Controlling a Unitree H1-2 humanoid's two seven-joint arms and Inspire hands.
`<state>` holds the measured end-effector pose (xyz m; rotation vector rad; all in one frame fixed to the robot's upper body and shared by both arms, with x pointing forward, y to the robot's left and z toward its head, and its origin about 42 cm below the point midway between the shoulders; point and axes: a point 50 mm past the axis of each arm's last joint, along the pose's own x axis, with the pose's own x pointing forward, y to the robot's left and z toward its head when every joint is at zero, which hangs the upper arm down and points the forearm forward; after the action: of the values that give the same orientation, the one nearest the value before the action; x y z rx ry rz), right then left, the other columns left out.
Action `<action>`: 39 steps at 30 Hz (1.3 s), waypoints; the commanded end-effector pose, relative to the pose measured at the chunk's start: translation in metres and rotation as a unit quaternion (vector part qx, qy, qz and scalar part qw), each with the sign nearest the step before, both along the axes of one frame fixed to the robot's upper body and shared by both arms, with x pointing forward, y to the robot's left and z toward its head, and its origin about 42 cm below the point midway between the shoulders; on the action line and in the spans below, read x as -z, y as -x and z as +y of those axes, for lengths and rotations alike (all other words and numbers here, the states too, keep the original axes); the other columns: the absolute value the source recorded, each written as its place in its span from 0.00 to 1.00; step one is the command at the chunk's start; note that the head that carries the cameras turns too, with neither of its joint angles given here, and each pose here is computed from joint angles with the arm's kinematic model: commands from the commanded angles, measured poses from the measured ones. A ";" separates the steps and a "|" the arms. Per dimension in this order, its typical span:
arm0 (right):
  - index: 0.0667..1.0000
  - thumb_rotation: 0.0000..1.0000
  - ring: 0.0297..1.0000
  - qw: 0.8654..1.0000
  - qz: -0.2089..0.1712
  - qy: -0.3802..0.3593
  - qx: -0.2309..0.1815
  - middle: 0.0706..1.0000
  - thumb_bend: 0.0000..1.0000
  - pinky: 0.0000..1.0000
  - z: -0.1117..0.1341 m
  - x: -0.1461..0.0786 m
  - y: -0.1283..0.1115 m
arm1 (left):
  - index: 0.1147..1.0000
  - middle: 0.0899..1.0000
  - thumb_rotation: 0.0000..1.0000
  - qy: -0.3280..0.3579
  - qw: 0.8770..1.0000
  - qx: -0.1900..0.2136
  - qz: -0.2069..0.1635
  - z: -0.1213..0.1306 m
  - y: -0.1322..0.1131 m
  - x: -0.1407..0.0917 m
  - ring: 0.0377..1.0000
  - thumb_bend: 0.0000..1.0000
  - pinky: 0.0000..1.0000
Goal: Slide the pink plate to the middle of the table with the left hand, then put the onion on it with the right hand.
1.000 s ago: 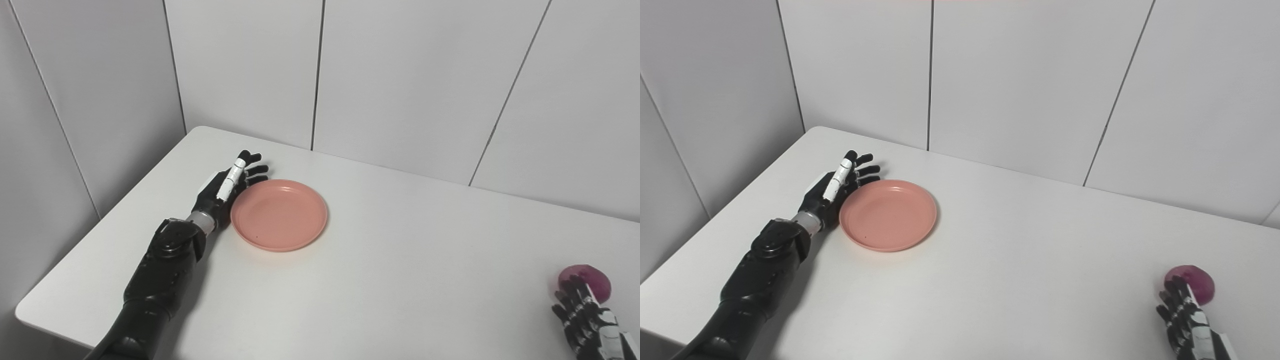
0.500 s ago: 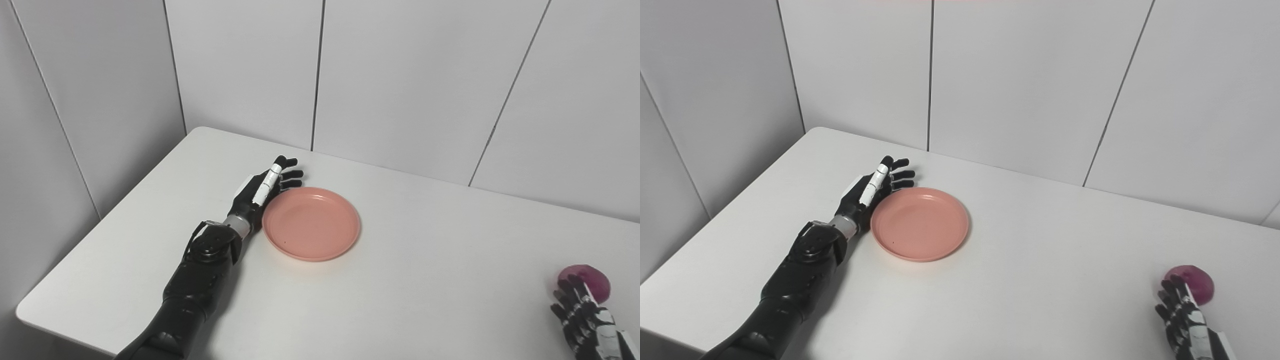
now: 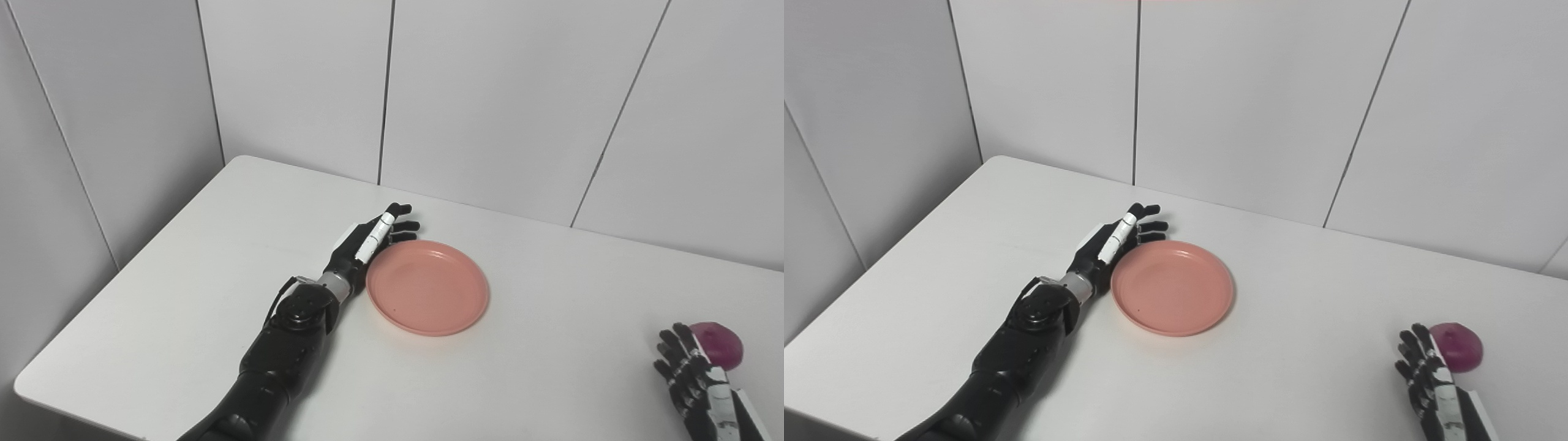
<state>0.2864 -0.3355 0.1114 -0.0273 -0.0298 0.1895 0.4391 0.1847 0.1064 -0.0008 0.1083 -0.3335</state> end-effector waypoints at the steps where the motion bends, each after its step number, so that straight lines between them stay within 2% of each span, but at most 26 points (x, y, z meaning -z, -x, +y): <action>1: 1.00 1.00 1.00 1.000 -0.013 -0.013 -0.005 0.97 0.94 1.00 0.011 0.005 0.001 | 0.83 0.79 0.94 0.007 0.995 0.076 0.062 -0.039 0.019 0.019 0.79 0.76 0.75; 13: 1.00 1.00 1.00 1.000 -0.016 -0.009 -0.014 0.97 0.96 1.00 0.024 0.004 0.000 | 0.84 0.80 0.95 0.025 0.987 0.144 0.072 -0.070 0.045 0.007 0.81 0.76 0.81; 21: 0.99 1.00 0.99 1.000 -0.006 -0.013 -0.007 0.96 0.98 1.00 0.046 -0.002 0.001 | 0.85 0.81 0.96 0.012 0.979 0.187 0.086 -0.070 0.064 0.004 0.83 0.75 0.83; 29: 0.99 1.00 0.98 1.000 -0.012 0.001 -0.011 0.95 0.98 0.99 0.063 -0.007 -0.002 | 0.85 0.82 0.96 0.010 0.977 0.194 0.091 -0.059 0.075 0.004 0.83 0.73 0.82; 39: 0.98 1.00 0.96 1.000 -0.017 0.004 -0.007 0.93 0.99 0.97 0.075 -0.010 -0.002 | 0.87 0.83 0.98 0.011 0.978 0.183 0.094 -0.051 0.073 0.002 0.84 0.71 0.82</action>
<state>0.2857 -0.2613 0.1128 -0.0387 -0.0345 0.2054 0.3741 0.1311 0.1188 -0.0390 0.1879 -0.6784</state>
